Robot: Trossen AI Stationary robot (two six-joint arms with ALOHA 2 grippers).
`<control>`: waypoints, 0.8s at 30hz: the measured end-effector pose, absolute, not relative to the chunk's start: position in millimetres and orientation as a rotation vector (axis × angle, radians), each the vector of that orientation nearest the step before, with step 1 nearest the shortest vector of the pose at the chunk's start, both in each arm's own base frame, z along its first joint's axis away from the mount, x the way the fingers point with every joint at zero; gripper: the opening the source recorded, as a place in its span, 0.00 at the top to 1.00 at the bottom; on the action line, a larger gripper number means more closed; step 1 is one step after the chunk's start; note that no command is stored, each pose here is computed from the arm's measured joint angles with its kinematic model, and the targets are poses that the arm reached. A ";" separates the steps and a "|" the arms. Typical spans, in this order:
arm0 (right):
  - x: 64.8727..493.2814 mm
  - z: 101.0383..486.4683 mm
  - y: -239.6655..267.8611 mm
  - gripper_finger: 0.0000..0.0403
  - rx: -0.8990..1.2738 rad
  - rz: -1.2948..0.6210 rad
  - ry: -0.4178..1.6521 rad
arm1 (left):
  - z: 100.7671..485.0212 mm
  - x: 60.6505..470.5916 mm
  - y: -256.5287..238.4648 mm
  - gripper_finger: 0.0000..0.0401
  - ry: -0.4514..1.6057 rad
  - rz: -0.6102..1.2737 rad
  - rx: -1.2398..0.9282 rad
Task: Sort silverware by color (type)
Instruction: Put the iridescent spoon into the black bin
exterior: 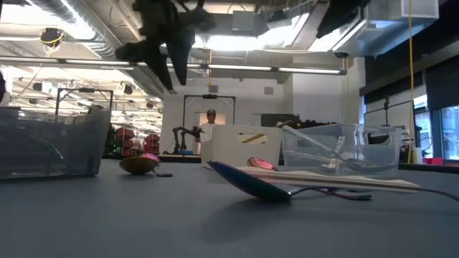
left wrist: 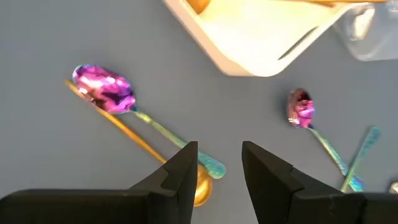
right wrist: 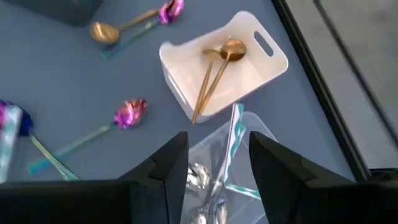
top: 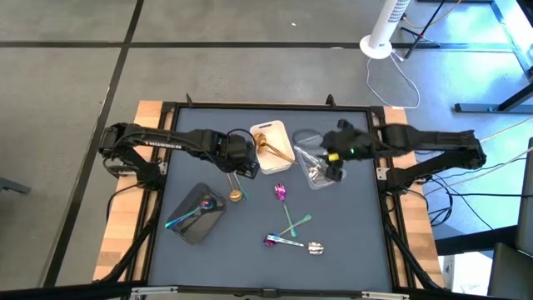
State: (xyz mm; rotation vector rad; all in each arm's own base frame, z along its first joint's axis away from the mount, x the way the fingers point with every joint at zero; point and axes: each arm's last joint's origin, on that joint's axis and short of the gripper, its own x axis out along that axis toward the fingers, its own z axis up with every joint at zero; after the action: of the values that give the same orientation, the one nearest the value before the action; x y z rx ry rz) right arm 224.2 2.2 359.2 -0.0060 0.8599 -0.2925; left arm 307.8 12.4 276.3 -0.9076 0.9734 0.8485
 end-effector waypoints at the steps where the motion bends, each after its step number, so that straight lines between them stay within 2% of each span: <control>1: 222.3 354.4 6.8 0.61 -0.025 -0.300 0.865 | 273.5 306.8 14.1 0.70 0.982 0.857 -0.924; 6: 214.1 320.4 25.3 0.61 -0.064 -0.351 0.876 | 249.5 297.7 20.0 0.70 1.060 0.917 -1.005; 11: 213.7 286.4 41.3 0.61 -0.082 -0.310 0.852 | 226.6 287.7 25.8 0.70 1.092 1.008 -1.052; 24: 212.7 229.0 67.8 0.61 -0.074 -0.181 0.732 | 195.1 287.5 41.1 0.70 0.964 0.999 -1.138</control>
State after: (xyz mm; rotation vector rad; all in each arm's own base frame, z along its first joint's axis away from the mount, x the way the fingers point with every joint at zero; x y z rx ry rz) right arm 212.7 67.8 229.0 -0.0736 0.7323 -0.1806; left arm 287.5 41.1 195.1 -1.1375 0.9640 0.9985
